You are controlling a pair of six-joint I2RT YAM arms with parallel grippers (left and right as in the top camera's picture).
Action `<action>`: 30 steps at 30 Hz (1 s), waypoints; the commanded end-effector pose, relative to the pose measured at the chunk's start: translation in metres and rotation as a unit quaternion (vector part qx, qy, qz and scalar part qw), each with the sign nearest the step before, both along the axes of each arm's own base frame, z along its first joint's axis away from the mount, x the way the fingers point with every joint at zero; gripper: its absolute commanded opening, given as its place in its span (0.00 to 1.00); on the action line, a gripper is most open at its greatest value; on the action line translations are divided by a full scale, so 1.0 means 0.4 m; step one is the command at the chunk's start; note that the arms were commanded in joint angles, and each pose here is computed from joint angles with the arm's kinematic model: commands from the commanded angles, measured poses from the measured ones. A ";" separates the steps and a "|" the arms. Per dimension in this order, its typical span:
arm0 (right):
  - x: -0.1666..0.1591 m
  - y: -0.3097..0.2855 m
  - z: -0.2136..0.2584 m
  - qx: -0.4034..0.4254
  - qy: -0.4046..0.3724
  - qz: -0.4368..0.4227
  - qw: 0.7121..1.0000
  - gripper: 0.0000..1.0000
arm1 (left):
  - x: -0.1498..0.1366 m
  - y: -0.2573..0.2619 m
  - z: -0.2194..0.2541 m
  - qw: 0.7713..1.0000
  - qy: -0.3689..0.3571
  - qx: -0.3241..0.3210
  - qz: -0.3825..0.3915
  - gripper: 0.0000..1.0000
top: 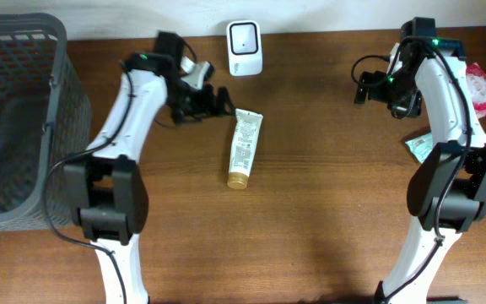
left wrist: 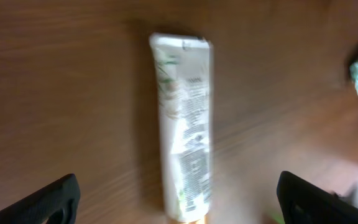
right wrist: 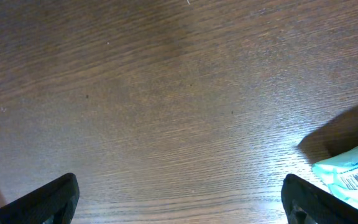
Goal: Scan the item barcode
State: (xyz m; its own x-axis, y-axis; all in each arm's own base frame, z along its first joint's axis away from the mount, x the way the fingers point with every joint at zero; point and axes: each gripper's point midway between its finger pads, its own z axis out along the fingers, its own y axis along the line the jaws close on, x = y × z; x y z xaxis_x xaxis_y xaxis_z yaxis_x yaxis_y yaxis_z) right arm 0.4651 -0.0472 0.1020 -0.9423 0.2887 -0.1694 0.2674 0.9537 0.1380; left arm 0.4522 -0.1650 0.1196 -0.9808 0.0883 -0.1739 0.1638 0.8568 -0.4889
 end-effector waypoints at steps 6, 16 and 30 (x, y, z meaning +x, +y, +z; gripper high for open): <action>0.012 0.001 0.040 -0.006 -0.021 -0.004 1.000 0.98 | 0.078 0.233 0.039 0.969 -0.072 0.229 0.055 0.99; 0.018 0.262 0.080 0.224 -0.026 0.032 0.974 0.99 | 0.088 0.324 0.036 0.965 -0.049 0.222 0.132 0.99; -0.151 0.496 -0.073 0.151 0.086 0.142 0.974 0.99 | 0.086 0.324 0.036 0.966 -0.047 0.220 0.132 0.99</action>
